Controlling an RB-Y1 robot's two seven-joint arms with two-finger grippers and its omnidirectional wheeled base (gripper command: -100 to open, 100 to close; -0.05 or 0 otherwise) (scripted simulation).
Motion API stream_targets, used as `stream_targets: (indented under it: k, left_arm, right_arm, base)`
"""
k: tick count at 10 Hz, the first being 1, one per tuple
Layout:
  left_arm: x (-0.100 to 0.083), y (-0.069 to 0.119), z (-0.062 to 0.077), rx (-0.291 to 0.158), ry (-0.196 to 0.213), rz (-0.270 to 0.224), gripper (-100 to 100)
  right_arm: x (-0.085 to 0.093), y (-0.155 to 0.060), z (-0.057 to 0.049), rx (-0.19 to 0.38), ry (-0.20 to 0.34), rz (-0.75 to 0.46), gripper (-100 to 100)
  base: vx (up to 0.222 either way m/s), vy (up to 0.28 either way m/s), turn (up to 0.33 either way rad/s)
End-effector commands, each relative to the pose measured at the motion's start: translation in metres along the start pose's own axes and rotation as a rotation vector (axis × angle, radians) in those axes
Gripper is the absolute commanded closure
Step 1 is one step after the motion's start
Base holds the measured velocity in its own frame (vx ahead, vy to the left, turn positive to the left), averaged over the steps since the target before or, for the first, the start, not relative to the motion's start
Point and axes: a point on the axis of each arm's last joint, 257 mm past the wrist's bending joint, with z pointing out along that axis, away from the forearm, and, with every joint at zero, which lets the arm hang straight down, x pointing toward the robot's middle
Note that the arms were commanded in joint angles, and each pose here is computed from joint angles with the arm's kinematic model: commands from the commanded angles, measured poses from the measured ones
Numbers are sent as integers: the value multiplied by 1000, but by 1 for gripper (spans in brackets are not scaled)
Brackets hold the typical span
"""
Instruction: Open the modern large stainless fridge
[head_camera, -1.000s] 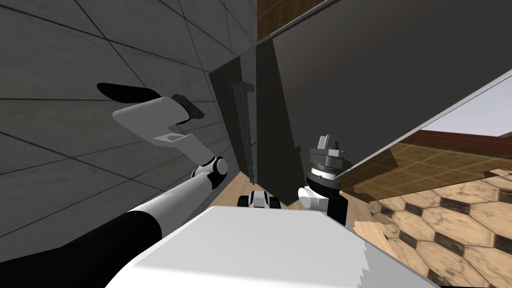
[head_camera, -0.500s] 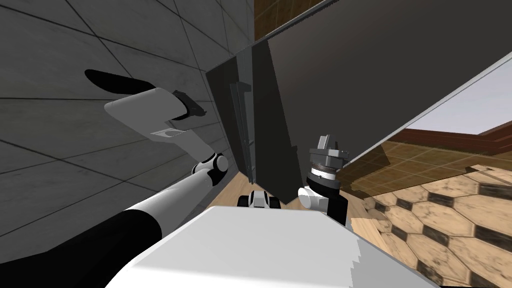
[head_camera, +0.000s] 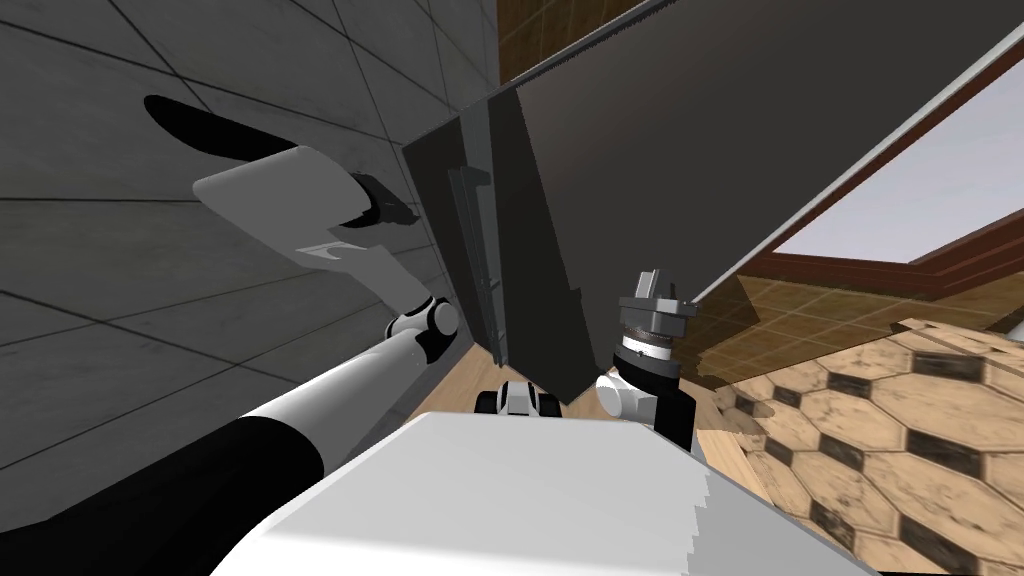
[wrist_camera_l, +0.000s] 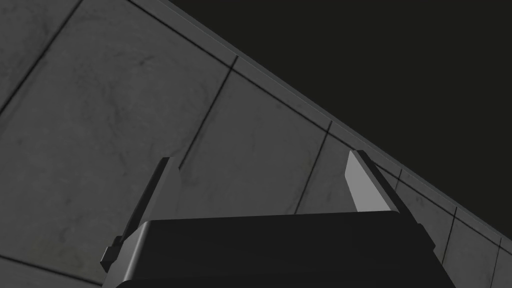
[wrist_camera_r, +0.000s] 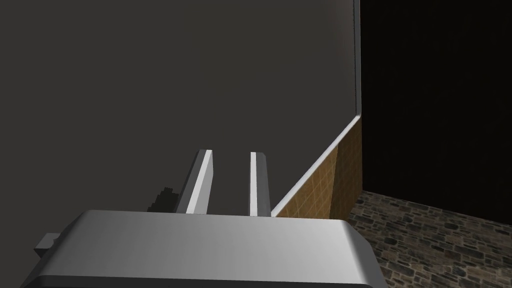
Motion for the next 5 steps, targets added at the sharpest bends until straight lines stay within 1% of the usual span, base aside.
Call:
stream_targets:
  k: [1, 2, 5]
  left_arm:
    - [15, 0, -2, -36, 12, -35, -100]
    - [19, -1, -3, -43, 15, -42, -100]
    - [39, -1, -7, -84, 30, -81, -100]
  right_arm:
    - [0, 0, 0, 0, 0, 0, 0]
    - [0, 0, 0, 0, 0, 0, 0]
    - [0, 0, 0, 0, 0, 0, 0]
  base:
    - [-14, -30, -38]
    - [-19, -45, -65]
    - [-21, -46, -48]
